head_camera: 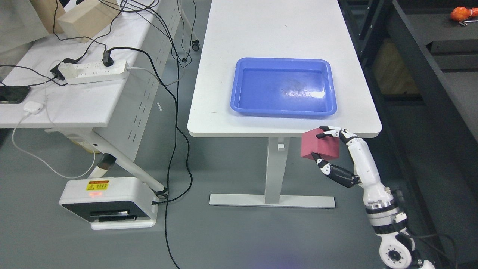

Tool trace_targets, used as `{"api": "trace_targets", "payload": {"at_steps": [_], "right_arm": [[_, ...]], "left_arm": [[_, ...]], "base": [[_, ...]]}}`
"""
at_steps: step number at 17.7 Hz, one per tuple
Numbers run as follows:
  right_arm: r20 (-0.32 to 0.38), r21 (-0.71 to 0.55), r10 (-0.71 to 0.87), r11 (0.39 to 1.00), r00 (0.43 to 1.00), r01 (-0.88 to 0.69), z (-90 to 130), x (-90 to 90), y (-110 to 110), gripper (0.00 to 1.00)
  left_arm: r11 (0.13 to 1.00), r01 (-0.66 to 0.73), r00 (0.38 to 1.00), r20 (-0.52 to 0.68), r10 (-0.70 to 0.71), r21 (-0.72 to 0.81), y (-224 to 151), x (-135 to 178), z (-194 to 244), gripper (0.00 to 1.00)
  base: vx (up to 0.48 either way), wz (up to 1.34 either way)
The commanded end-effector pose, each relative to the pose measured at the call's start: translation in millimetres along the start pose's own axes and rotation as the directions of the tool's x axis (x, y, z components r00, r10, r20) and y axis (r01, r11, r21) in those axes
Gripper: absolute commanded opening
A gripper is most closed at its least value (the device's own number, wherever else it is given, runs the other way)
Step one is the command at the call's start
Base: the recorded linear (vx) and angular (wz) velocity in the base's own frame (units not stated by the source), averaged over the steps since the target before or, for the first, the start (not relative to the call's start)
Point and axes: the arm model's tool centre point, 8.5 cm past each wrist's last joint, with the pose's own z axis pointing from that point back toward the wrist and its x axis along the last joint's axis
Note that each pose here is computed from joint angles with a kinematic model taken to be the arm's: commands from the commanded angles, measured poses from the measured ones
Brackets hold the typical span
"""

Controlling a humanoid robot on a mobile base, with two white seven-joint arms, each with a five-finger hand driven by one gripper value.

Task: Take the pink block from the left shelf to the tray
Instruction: 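Lower the pink cube into the blue tray with the right hand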

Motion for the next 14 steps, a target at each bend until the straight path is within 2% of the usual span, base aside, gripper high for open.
{"api": "trace_targets", "payload": {"at_steps": [1, 14], "right_arm": [[0.004, 0.013, 0.011, 1.0, 1.0, -0.011, 2.0, -1.5, -2.4, 0.06], [0.007, 0.021, 0.01, 1.0, 1.0, -0.01, 1.6, -0.6, -0.6, 0.06]], "left_arm": [[1.0, 0.002, 1.0, -0.003, -0.002, 0.015, 10.3, -6.8, 2.1, 1.0], [1.0, 0.002, 1.0, -0.003, -0.002, 0.015, 10.3, -6.8, 2.1, 1.0]], "base": [[0.225, 0.03], [0.198, 0.01]]}}
